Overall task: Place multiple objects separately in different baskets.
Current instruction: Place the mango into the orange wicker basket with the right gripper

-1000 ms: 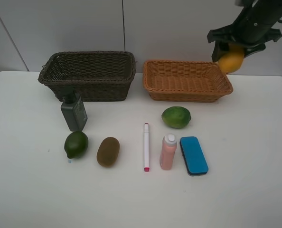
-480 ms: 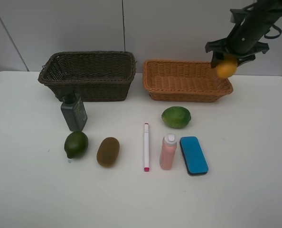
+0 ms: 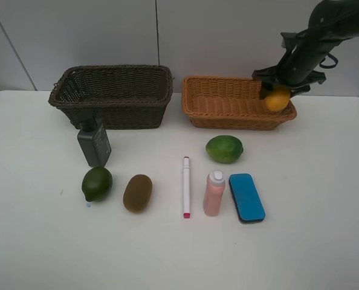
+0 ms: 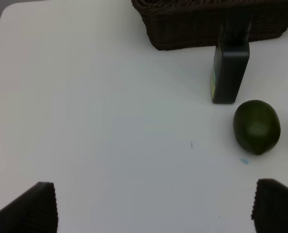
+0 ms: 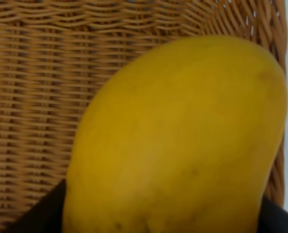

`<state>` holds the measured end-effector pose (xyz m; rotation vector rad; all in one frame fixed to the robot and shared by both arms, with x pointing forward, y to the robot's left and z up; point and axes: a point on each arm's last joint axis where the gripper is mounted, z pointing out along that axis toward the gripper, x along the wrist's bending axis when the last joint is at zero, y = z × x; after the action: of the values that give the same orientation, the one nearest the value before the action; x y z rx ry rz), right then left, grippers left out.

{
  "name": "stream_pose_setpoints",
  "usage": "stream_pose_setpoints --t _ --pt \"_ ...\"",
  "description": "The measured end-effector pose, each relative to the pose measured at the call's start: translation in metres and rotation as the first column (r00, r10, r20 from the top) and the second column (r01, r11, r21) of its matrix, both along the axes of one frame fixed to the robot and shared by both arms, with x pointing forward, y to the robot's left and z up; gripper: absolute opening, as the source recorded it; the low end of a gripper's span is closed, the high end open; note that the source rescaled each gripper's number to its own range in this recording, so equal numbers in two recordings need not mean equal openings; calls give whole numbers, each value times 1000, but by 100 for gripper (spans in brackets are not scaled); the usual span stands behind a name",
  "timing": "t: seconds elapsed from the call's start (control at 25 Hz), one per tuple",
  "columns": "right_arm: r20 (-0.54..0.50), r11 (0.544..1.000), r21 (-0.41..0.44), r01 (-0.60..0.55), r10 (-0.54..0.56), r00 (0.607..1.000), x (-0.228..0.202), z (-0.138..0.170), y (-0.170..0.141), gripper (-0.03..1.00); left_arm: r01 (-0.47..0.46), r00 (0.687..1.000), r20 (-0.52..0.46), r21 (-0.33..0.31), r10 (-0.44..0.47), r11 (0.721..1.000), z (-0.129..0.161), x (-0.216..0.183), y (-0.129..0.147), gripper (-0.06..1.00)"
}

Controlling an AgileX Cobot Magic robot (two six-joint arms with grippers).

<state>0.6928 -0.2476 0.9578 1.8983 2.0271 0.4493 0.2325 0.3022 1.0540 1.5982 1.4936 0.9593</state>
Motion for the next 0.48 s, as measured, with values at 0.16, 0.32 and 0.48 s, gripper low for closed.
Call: stream_pose_setpoints --t 0.16,0.32,0.48 --pt "10 1000 2 -2 2 1000 4 -8 1 60 0 1000 0 0 0 1000 0 0 0 100" --pt "6 1000 3 -3 3 1000 6 -17 1 60 0 1000 0 0 0 1000 0 0 0 100" --pt "11 1000 4 -3 3 1000 7 -19 1 60 0 1000 0 0 0 1000 0 0 0 100"
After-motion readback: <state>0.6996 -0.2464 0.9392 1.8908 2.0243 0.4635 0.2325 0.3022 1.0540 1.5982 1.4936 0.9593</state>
